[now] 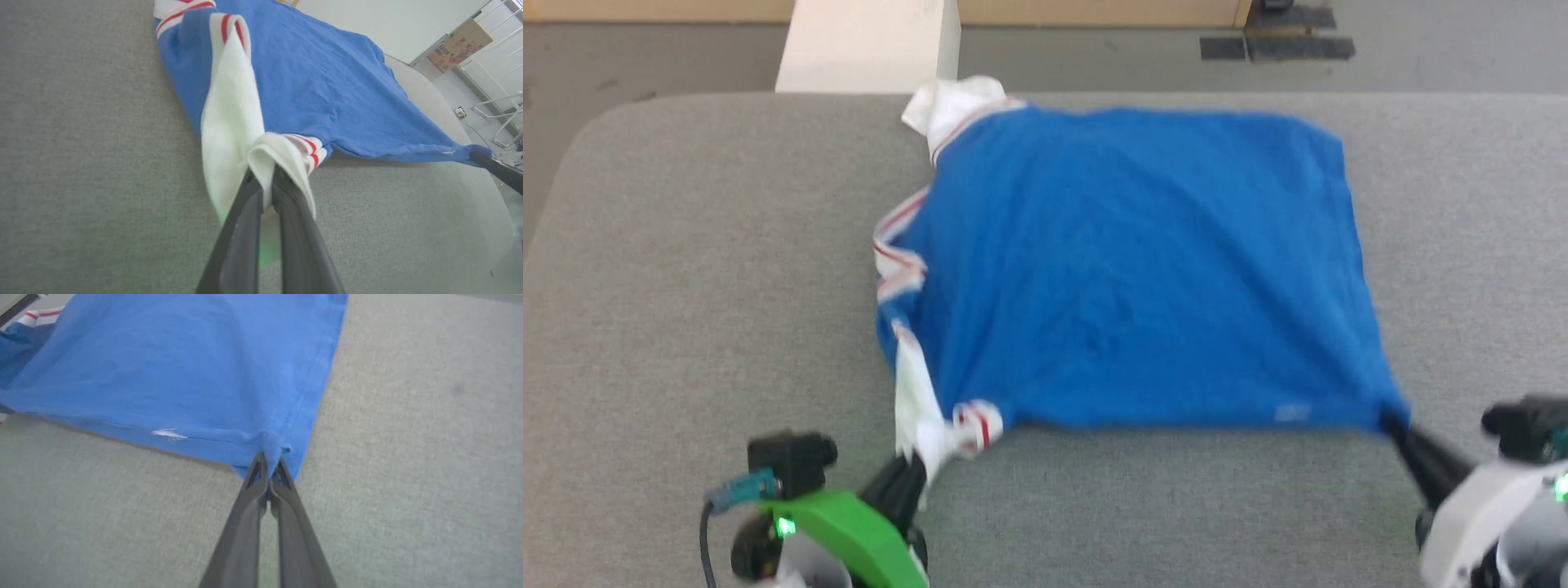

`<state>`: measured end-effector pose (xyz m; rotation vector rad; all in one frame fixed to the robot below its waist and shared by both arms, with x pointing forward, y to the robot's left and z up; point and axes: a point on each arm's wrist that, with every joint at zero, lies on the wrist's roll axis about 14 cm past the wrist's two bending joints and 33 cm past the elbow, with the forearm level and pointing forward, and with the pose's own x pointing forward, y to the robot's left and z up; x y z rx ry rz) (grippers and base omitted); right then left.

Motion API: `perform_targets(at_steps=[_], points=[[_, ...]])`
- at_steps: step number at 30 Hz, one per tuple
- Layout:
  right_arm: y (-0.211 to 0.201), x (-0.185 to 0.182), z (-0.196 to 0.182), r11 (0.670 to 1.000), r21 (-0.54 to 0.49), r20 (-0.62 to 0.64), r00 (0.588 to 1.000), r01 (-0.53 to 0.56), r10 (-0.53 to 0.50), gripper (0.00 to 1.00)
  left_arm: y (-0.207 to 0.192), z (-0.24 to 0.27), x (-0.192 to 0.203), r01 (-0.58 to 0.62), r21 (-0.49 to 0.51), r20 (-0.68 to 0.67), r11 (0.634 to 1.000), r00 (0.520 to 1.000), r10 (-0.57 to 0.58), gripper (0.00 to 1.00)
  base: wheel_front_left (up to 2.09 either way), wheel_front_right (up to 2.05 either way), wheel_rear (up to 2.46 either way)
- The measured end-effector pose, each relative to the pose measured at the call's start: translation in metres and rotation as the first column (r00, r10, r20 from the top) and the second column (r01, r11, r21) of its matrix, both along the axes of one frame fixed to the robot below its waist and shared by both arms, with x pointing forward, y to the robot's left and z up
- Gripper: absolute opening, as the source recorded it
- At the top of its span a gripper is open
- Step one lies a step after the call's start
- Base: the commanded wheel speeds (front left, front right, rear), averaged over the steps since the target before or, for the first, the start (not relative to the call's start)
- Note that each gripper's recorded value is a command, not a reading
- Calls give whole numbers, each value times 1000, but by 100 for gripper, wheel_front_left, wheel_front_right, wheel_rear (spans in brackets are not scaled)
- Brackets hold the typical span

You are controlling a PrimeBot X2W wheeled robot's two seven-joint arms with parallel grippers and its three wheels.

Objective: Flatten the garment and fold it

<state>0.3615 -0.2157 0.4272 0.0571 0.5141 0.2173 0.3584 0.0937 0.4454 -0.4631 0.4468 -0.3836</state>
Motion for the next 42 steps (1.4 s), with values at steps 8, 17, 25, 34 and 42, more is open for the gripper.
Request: perform_targets(at_steps=[8,17,25,34,42], points=[[1,-66,-18,995,97,-235,972,22,2,0,8,-16,-50,13,-14,-181,1000,983,-16,0,0,0,0],[-5,-112,-10,992,112,-323,946,59,-20,0,9,-8,-97,20,-52,-271,998,962,-34,0,0,0,0],[-3,-133,-5,987,134,-362,931,91,-37,0,6,3,-117,6,-102,-288,995,957,-36,0,0,0,0],[-11,-107,18,992,89,-239,969,91,-67,0,16,18,-93,4,-53,-180,999,984,-14,0,0,0,0],[-17,-42,44,999,13,-61,997,48,-47,0,10,40,-26,80,30,-14,996,997,-80,0,0,0,0]])
